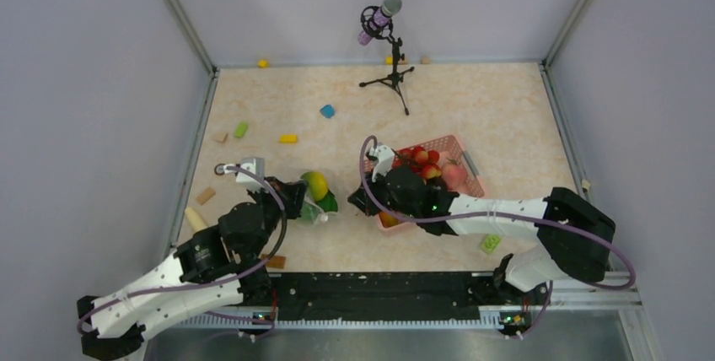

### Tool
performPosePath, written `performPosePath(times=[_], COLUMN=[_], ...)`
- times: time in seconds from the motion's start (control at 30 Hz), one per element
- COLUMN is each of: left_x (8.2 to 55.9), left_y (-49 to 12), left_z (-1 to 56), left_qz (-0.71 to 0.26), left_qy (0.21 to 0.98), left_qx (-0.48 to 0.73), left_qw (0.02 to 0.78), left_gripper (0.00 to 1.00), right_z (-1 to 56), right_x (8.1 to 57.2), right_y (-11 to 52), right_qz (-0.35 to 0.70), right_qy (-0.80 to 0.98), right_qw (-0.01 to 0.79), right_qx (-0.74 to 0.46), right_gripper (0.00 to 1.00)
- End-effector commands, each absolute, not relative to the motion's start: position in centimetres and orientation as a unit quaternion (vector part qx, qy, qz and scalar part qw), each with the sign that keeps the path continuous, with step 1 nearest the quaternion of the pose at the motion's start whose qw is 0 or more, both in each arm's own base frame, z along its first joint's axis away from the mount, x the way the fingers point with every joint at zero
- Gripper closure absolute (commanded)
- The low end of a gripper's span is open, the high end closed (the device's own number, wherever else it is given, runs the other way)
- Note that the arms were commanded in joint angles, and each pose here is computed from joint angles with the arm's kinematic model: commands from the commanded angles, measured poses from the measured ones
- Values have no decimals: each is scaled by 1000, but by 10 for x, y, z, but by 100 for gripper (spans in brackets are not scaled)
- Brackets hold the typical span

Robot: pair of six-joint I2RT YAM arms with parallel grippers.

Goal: Place the food in the zip-top bag and seal the zipper
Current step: Adjust the zipper food storage bag at the center of the board.

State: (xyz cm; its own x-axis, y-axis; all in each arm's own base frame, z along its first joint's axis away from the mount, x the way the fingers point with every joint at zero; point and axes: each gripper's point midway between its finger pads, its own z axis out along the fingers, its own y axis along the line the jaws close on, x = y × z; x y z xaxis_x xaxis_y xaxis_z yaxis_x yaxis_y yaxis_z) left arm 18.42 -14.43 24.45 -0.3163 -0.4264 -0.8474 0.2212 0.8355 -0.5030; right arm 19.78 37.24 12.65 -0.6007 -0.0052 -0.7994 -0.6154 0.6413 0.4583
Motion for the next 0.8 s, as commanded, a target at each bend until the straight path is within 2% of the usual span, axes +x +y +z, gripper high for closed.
performPosePath(times=[0.0, 0.2, 0.37, 0.77], left_x=[181, 170, 158, 146], left_y=[-146, -148, -138, -99], left_z=[254, 272, 299, 351], left_qz=[-305, -350, -392, -411], left_qy=[749, 734, 714, 683], left_qx=[-75, -67, -73, -114], left_qw=[583, 577, 576, 592], left_gripper=[100, 100, 100, 100], right_z=[200, 270, 316, 384], right_x=[195, 187, 195, 236], right_y=[412, 424, 426, 407], right_qz=[467, 499, 486, 417], right_qy=[738, 689, 676, 662], right_qw=[433, 455, 480, 572], right_qx=[-222, -264, -276, -246], right_gripper=[100, 100, 100, 100])
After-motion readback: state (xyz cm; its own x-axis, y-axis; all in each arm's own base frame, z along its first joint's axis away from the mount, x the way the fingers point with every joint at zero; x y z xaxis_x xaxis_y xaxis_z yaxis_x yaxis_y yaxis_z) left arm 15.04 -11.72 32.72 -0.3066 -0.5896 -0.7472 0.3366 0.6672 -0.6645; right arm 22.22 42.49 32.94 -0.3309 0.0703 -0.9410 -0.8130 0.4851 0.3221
